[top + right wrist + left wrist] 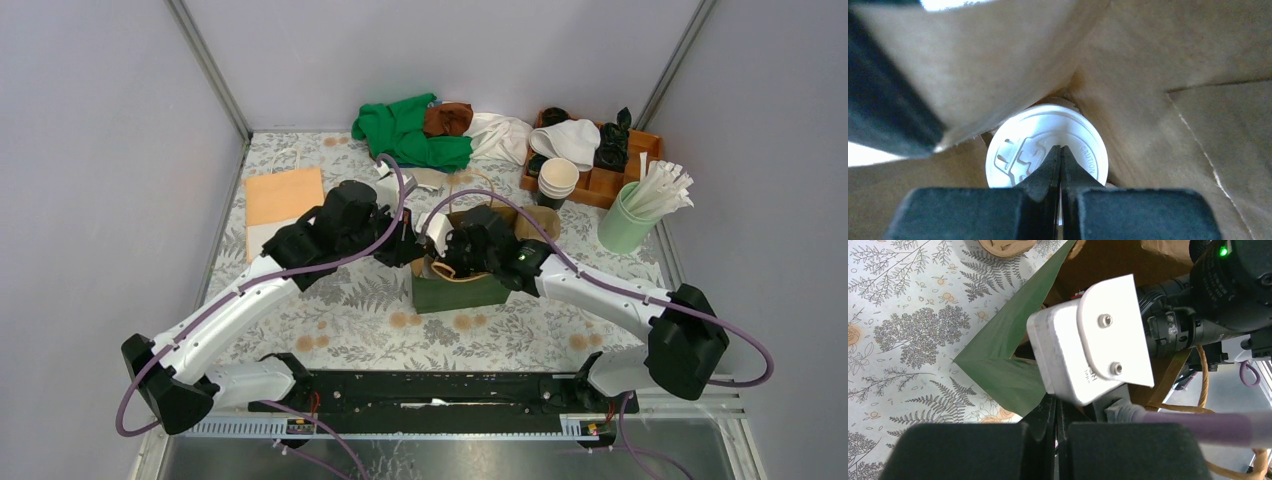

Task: Pack the takeout coffee
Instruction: Place the coffee cup on the cup tray.

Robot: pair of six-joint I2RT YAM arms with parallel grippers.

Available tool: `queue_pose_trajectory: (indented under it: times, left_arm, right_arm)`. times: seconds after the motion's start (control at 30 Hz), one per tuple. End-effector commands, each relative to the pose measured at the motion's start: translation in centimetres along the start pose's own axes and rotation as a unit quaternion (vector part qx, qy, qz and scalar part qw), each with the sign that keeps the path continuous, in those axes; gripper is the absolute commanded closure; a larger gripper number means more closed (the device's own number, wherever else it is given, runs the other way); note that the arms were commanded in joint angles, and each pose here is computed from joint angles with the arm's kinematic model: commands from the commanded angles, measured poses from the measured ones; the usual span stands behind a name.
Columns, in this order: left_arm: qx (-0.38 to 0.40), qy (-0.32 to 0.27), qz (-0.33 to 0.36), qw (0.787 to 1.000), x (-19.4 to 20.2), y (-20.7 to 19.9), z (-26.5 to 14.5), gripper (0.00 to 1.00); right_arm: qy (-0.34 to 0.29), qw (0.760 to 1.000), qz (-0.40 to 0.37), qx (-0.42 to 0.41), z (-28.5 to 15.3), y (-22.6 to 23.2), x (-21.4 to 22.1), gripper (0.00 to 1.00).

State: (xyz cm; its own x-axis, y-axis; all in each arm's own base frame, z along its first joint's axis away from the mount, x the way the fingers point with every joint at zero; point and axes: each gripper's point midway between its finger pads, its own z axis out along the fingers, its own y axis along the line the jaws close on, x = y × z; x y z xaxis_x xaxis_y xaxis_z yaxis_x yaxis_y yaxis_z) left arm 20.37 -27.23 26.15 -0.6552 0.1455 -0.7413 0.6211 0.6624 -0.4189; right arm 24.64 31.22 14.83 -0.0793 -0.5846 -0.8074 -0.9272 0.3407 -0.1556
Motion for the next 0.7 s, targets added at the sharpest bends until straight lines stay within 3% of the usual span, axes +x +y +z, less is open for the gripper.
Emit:
queue_pose_trajectory:
  times: [0.0,0.67]
  left_arm:
    - [0.020,-0.027,0.006,0.999,-1.2,-1.2,-1.0,1.00]
    - [-0.046,-0.010,-0.043,0.998,0.5,0.9,-2.6,0.98]
  right_arm:
    - [0.045,0.999,-0.001,-0.010,0.2,0.9,1.3,1.00]
    - [0.114,0.993,-0.010,-0.033,1.7,3.1,4.1,1.00]
